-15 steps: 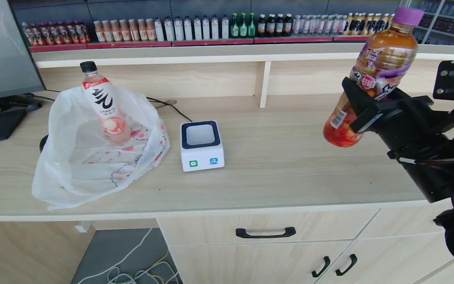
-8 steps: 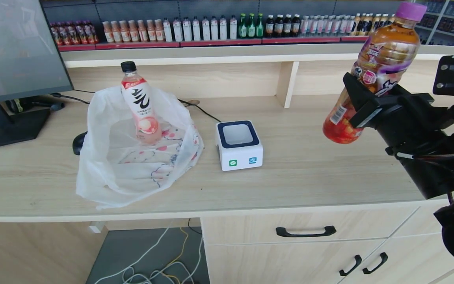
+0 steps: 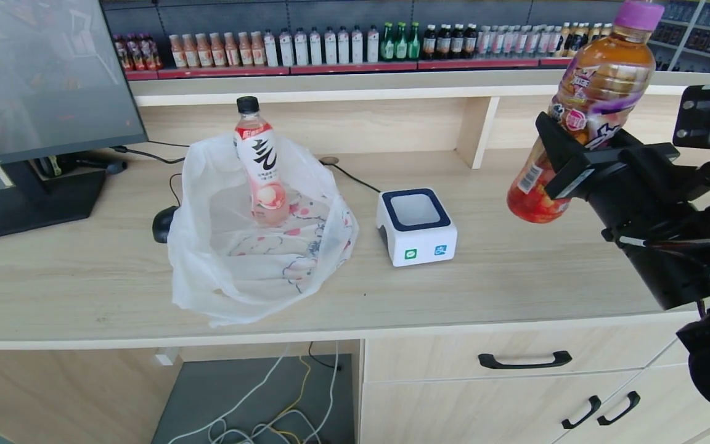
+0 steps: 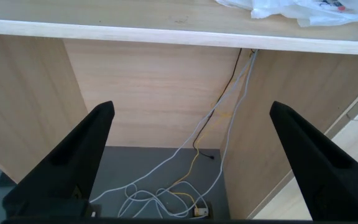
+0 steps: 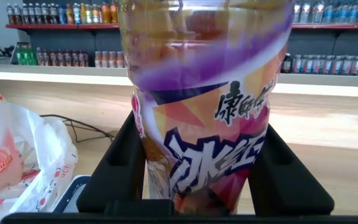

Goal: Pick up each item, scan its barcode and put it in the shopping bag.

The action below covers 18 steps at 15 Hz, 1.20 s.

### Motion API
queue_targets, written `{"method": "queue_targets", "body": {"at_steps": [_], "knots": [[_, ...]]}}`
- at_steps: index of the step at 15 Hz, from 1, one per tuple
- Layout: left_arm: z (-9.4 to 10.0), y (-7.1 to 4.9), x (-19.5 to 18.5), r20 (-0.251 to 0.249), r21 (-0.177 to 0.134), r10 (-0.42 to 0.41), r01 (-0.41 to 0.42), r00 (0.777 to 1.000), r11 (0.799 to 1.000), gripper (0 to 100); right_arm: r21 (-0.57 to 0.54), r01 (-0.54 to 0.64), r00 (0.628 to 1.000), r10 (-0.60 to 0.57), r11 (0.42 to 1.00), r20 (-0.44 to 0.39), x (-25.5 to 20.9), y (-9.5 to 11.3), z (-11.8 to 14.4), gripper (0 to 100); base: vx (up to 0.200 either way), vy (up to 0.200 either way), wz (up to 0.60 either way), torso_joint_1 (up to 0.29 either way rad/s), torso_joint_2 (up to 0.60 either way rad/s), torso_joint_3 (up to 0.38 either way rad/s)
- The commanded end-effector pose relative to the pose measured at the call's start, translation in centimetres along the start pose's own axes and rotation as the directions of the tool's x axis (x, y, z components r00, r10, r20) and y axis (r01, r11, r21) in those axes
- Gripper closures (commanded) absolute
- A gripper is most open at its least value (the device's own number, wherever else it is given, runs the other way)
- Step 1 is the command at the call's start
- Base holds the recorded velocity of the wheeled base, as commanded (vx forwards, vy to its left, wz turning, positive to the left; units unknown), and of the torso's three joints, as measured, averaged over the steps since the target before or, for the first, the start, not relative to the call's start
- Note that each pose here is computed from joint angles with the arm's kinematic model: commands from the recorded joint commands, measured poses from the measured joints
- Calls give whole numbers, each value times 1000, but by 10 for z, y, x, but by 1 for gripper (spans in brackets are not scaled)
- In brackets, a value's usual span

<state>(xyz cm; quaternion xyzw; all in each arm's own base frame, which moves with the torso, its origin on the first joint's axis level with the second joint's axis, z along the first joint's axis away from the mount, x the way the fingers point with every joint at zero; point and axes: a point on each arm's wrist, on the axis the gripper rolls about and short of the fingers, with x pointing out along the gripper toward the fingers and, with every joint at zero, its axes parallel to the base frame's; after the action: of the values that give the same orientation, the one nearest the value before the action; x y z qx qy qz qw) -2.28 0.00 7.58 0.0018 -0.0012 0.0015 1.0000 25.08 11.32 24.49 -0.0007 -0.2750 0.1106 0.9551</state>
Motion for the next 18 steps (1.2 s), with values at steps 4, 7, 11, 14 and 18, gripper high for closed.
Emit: {"method": "queue_targets", "body": {"at_steps": [4, 7, 11, 14, 18], "knots": [[0, 0, 0, 1, 1, 0, 0, 1000, 1000, 0, 14, -20, 1000, 20, 1000, 14, 6, 7, -1, 100, 0, 0, 0, 0, 0, 0], [0, 0, 0, 1, 1, -1, 1, 1000, 1000, 0, 22, -6, 1000, 6, 1000, 5, 5, 11, -2, 100, 0, 0, 0, 0, 0, 0], [0, 0, 0, 1, 1, 0, 0, 1000, 1000, 0, -83, 5, 1000, -4, 997, 9, 6, 7, 2, 100, 0, 0, 0, 0, 0, 0], [0, 0, 0, 1, 1, 0, 0, 1000, 1000, 0, -184, -28, 1000, 29, 983, 4, 11, 17, 8, 100, 0, 0, 0, 0, 0, 0], [0, 0, 0, 1, 1, 0, 0, 1000, 1000, 0, -284, -65, 998, 65, 957, -9, 27, 29, 26, 100, 0, 0, 0, 0, 0, 0]]}}
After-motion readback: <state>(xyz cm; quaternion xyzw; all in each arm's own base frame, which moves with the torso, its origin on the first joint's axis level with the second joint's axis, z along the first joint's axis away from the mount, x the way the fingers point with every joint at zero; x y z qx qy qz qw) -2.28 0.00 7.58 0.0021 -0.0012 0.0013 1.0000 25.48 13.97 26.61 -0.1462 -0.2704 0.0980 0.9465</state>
